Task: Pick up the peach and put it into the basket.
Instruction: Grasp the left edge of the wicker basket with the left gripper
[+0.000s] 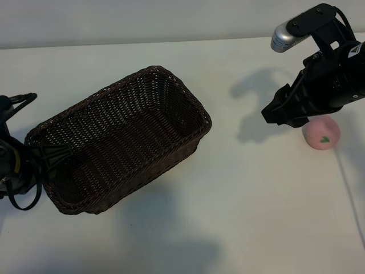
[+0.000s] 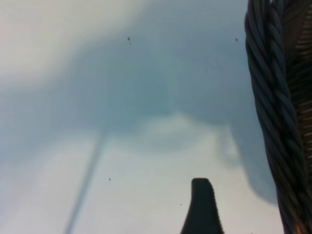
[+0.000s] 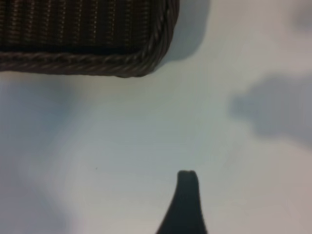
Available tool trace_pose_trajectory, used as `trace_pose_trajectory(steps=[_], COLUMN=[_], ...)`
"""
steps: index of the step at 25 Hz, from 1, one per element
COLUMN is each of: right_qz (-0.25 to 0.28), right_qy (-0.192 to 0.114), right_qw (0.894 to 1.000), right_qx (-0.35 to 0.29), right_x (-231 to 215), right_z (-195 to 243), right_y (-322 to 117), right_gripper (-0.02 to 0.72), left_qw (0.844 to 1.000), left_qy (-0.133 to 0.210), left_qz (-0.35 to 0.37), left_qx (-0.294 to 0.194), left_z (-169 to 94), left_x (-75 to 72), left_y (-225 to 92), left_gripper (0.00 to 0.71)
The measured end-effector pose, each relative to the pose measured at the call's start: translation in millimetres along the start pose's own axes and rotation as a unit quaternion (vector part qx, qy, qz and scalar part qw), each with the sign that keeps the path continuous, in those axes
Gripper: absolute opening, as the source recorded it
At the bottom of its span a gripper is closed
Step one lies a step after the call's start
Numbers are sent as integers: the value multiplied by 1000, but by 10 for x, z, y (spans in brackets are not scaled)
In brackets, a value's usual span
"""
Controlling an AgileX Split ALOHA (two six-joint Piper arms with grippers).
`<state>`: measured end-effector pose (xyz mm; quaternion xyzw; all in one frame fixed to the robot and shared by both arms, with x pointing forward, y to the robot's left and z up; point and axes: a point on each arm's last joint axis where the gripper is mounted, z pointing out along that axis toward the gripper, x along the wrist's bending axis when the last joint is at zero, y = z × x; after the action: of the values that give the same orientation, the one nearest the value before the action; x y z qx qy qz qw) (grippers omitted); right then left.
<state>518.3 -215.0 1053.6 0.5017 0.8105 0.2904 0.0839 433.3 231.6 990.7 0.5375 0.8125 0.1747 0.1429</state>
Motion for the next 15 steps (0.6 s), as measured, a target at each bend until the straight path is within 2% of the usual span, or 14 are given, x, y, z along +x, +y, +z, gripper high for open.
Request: trace_pose_trajectory(steps=[4,10,15], right_qz=[0,0,0], right_qy=[1,2,2], right_qw=[1000,1000,1000], right_qx=[3,3,3], right_x=[3,3,3], right_z=[0,0,0], right_y=[-5,-5,-5], right_gripper=[595,595,595], left_qw=[1000,998,997], left_qy=[-17,-27,-44], left_qz=[-16,-61,-66], left_qx=[-15,-15,-10], left_z=[17,98,149], left_x=[-19,49,8], left_y=[45,152,165], left_gripper=[546,546,546])
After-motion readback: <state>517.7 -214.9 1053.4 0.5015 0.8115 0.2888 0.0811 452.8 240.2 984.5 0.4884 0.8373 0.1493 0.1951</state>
